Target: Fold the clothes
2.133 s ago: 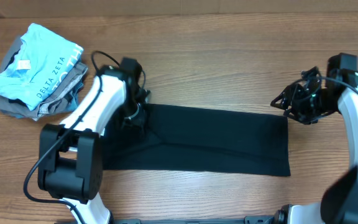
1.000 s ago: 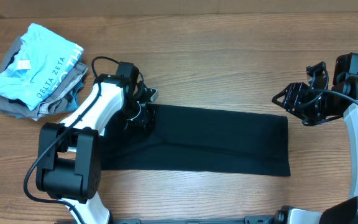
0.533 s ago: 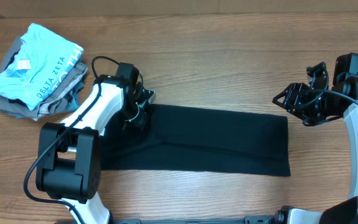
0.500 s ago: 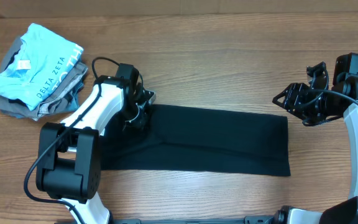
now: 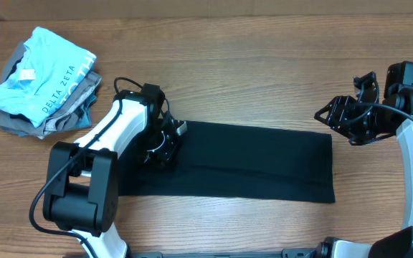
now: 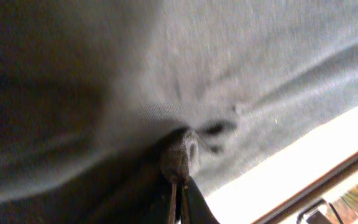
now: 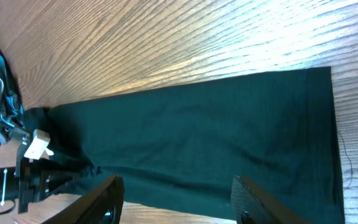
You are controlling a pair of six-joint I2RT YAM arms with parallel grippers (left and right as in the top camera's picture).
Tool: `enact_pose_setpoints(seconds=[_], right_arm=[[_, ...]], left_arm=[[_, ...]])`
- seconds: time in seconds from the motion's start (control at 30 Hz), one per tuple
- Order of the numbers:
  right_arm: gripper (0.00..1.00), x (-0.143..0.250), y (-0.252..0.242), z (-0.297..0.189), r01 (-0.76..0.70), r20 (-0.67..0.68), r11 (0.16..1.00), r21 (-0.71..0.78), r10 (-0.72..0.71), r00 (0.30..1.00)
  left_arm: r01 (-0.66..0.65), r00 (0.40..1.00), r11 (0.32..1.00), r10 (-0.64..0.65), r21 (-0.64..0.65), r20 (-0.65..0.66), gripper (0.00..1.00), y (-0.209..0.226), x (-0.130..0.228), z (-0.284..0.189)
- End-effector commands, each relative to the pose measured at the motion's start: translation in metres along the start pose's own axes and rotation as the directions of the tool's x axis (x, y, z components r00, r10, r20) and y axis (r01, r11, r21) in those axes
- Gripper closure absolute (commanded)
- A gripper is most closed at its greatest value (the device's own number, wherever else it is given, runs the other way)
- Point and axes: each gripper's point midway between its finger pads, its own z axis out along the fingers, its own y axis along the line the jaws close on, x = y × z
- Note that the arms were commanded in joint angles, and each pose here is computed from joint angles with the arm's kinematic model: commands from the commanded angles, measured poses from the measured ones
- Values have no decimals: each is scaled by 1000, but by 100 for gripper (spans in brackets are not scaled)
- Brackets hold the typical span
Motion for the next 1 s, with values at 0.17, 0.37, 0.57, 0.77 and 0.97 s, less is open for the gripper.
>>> enact_pose_setpoints(seconds=[0.17, 0.37, 0.57, 0.77, 0.97], right_arm=[[40, -4, 0, -4, 22, 22, 1000, 21, -23, 999], [40, -4, 0, -4, 22, 23, 1000, 22, -23, 999], [40, -4, 0, -4, 22, 22, 1000, 22, -23, 999], [40, -5, -1, -5, 25, 29, 999, 29, -25, 999], [40, -8, -2, -5, 23, 42, 999, 37, -25, 999]], left_arm=[[-3, 997, 997, 9, 72, -75, 85, -26, 25, -6], [8, 992, 988, 12, 157, -124, 94, -52, 36, -4], [23, 986, 989, 2, 148, -164, 96, -57, 44, -4], [54, 994, 998, -50, 36, -95, 96, -33, 31, -13], [292, 952, 923, -254, -250, 173, 93, 53, -2, -59]])
